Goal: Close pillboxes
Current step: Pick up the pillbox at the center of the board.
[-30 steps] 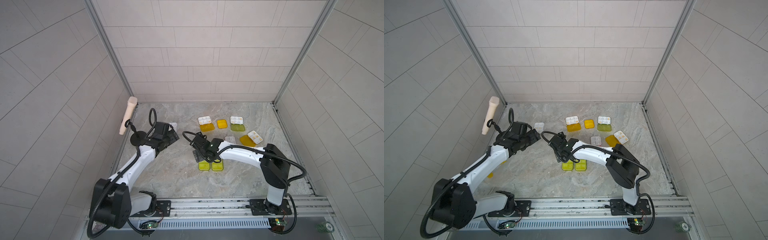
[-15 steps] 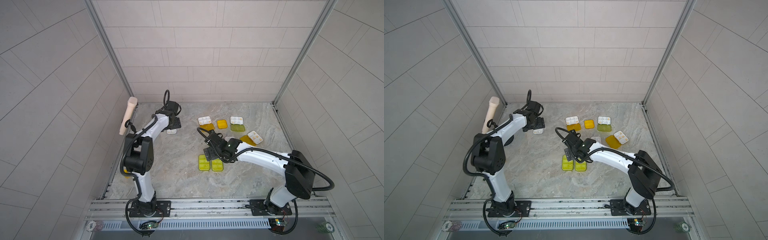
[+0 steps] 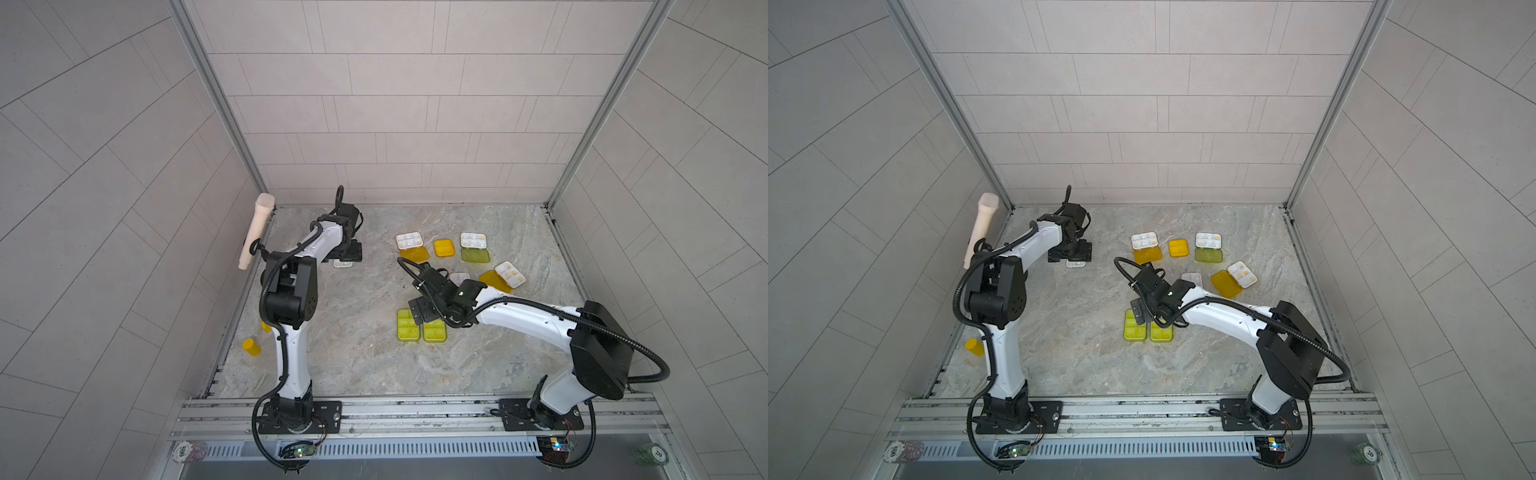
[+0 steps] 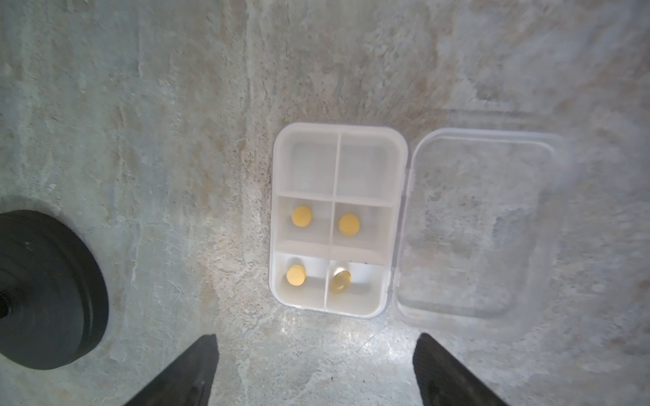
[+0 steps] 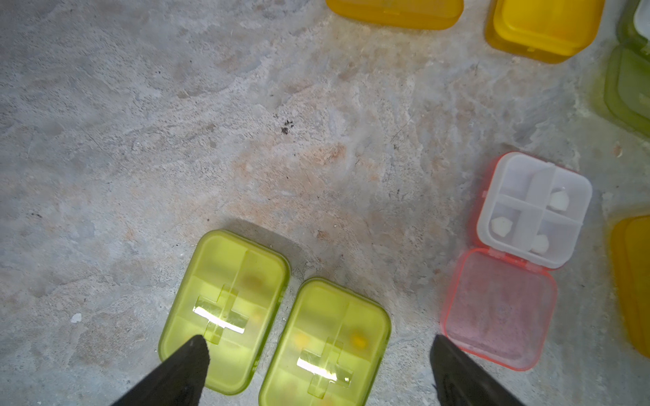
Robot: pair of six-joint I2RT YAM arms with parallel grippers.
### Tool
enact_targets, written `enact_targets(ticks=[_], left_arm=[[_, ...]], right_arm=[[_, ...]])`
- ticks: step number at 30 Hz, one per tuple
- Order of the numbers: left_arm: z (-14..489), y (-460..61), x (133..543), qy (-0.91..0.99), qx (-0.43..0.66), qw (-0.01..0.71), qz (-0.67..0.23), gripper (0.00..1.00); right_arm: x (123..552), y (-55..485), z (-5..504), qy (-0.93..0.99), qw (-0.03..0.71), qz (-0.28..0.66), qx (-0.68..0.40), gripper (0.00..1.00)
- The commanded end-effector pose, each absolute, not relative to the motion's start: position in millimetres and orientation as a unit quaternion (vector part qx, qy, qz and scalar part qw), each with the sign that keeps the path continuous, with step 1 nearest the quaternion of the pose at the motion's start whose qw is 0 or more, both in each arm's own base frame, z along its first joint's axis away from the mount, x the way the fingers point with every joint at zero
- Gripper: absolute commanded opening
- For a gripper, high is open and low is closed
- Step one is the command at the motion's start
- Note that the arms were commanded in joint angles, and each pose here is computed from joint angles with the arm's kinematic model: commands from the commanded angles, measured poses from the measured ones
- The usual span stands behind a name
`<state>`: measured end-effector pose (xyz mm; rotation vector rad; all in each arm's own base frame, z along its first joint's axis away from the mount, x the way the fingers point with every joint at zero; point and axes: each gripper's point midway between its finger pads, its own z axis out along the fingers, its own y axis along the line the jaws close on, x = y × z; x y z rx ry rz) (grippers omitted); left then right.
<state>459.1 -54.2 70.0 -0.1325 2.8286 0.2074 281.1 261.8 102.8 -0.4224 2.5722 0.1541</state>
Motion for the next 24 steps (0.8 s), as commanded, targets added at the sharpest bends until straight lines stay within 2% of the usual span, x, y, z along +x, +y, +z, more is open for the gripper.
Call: enact_targets(ticks=[1, 24], left_arm=[[71.8, -52.9, 462.5, 0.987, -0.027, 0.141, 0.072, 0.95], [49.9, -42.6, 483.8, 0.991, -0.045, 0.118, 0.051, 0.98]], right_arm=[[282.2, 263.8, 103.0, 0.949, 0.264, 0.059, -0.16, 1.0], [282.4, 264.1, 101.6, 0.95, 0.262, 0.057, -0.162, 1.0]])
